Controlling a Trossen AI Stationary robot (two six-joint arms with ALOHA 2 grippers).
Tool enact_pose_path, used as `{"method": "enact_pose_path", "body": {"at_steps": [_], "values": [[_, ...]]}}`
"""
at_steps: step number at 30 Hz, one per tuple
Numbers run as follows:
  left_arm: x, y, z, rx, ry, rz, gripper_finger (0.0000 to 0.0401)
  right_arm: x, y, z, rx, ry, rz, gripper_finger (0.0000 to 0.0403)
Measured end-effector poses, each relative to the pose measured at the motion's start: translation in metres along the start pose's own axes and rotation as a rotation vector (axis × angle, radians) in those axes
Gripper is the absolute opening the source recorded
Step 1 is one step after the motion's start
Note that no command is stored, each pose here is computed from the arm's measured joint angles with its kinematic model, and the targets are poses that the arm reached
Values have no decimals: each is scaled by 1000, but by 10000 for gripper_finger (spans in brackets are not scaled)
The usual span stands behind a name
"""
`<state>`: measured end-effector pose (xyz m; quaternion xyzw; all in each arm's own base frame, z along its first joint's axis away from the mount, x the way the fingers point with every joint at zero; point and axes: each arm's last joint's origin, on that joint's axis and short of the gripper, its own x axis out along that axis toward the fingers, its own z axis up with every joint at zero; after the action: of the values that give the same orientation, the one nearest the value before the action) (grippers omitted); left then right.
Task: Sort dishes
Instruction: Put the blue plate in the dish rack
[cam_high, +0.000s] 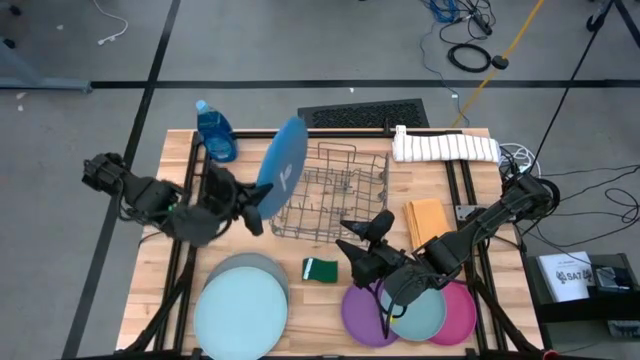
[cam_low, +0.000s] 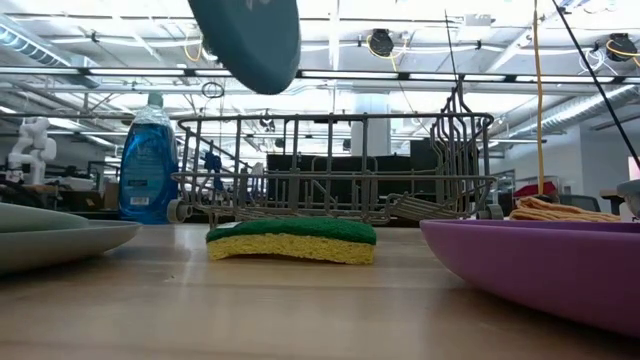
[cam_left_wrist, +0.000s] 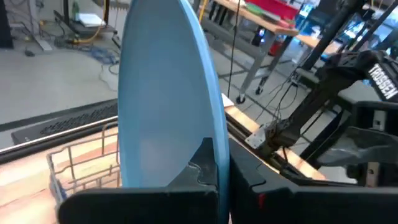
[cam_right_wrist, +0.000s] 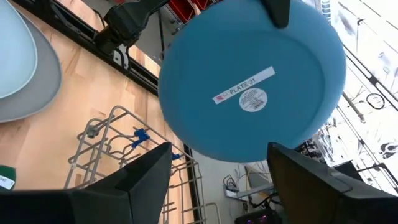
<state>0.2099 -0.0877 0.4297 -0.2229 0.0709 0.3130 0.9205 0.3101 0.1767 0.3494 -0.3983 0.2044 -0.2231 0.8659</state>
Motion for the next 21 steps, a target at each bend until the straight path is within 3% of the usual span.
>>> {"method": "enact_pose_path", "body": {"at_steps": [6, 13, 21], "values": [[13, 29, 11, -20, 90, 92, 3, 0, 0, 0, 1, 1, 1, 258], [36, 36, 20, -41, 175, 61, 3, 1, 2, -4, -11, 20, 9, 258], [75, 66, 9, -109, 276, 102, 3, 1, 2, -4, -11, 21, 9, 258]]}}
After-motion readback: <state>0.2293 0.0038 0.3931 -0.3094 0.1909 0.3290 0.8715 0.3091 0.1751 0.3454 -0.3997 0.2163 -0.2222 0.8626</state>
